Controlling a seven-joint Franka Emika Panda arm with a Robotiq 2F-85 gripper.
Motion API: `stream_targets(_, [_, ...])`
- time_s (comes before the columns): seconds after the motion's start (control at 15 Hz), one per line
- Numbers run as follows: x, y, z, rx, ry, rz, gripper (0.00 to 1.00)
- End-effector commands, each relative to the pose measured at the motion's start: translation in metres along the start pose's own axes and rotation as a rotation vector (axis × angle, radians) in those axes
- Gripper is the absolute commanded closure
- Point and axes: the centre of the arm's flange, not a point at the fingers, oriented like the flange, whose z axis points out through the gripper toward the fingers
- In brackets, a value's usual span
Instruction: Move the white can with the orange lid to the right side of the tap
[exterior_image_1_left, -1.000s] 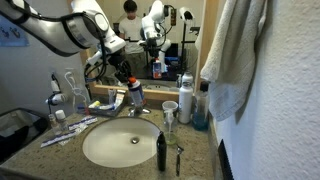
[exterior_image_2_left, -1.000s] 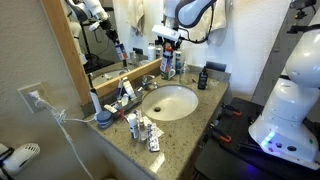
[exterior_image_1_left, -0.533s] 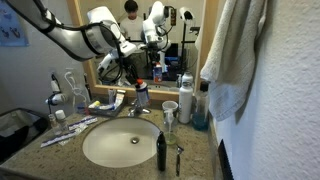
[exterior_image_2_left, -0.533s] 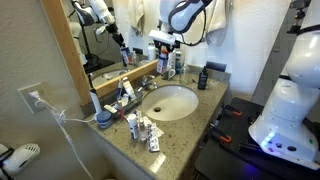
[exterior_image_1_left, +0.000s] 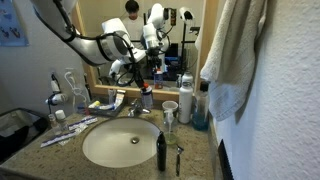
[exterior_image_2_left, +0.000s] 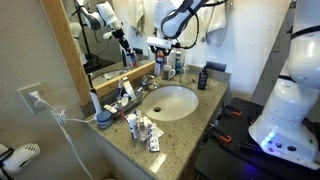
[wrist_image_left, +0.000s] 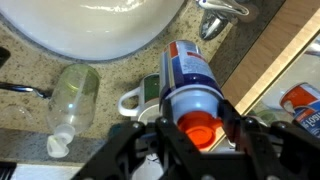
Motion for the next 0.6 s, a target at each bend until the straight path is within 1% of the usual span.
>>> stream_targets(0.0, [0.011, -0.016, 0.018, 0.019, -0.012, -0.046, 0.75])
stream_targets(0.53, [0.025, -0.022, 0.052, 0.028, -0.006, -0.126, 0.75])
